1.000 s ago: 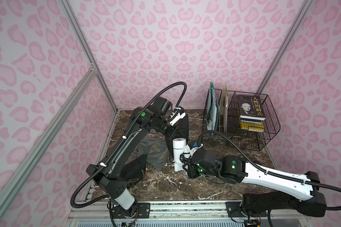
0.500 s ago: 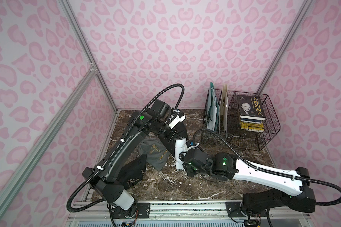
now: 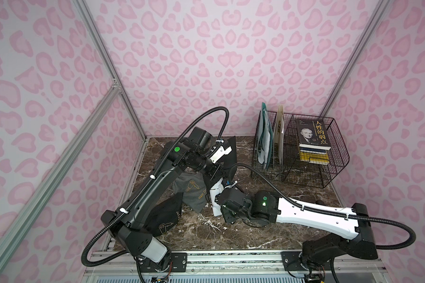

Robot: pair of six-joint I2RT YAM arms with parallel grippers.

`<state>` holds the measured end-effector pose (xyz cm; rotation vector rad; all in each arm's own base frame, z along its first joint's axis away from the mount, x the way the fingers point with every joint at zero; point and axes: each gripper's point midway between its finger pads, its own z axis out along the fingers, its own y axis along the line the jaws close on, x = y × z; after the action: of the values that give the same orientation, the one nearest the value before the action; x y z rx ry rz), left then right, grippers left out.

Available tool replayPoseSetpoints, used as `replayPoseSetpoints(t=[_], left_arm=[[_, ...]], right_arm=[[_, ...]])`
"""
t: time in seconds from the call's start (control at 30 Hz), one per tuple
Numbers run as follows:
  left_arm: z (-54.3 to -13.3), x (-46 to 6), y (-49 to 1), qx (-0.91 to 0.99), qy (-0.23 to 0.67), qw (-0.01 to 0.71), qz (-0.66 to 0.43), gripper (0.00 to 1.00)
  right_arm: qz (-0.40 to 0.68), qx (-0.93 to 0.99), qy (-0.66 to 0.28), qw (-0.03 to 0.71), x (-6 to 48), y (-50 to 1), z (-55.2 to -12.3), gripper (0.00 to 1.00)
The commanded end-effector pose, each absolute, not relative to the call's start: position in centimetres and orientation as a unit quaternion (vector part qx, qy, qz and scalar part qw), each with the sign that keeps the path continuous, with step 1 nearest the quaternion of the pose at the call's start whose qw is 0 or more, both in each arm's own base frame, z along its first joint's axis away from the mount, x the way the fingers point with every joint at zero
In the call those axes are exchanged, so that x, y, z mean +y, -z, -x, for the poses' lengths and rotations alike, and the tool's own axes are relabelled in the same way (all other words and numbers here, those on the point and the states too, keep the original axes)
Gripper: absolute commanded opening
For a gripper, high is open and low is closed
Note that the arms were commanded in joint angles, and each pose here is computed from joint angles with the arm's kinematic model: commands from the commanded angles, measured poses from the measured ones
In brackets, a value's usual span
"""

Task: Pack away hair dryers
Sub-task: Place the hair dryer in the drawstring bag.

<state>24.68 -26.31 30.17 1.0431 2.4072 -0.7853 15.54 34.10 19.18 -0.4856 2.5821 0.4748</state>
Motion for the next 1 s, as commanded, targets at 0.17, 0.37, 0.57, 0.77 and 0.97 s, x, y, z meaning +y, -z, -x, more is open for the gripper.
replayPoseSetpoints(t=[0.17, 0.37, 0.57, 0.77, 0.97], left_arm=[[-23.4, -27.2, -31.3, 0.839, 0.321, 0.207, -0.387, 0.02], [-23.3, -27.2, -30.5, 0.841, 0.317, 0.201, -0.39, 0.02], [-23.6, -27.0, -30.6, 0.844, 0.308, 0.209, -0.387, 0.02], [-23.5, -27.3, -31.0, 0.84, 0.315, 0.207, -0.389, 0.02], [-23.9, -27.3, -31.1, 0.842, 0.31, 0.21, -0.389, 0.01]], right_arm=[[0.142, 0.912, -0.287, 0.257, 35.6, -21.2, -16.2, 0.0], [0.114, 0.887, -0.349, 0.278, 35.1, -23.5, -16.5, 0.0], [0.07, 0.89, -0.341, 0.295, 32.2, -22.9, -17.2, 0.0], [0.084, 0.906, -0.301, 0.286, 32.2, -21.3, -16.9, 0.0], [0.137, 0.917, -0.25, 0.28, 34.9, -20.4, -16.2, 0.0]])
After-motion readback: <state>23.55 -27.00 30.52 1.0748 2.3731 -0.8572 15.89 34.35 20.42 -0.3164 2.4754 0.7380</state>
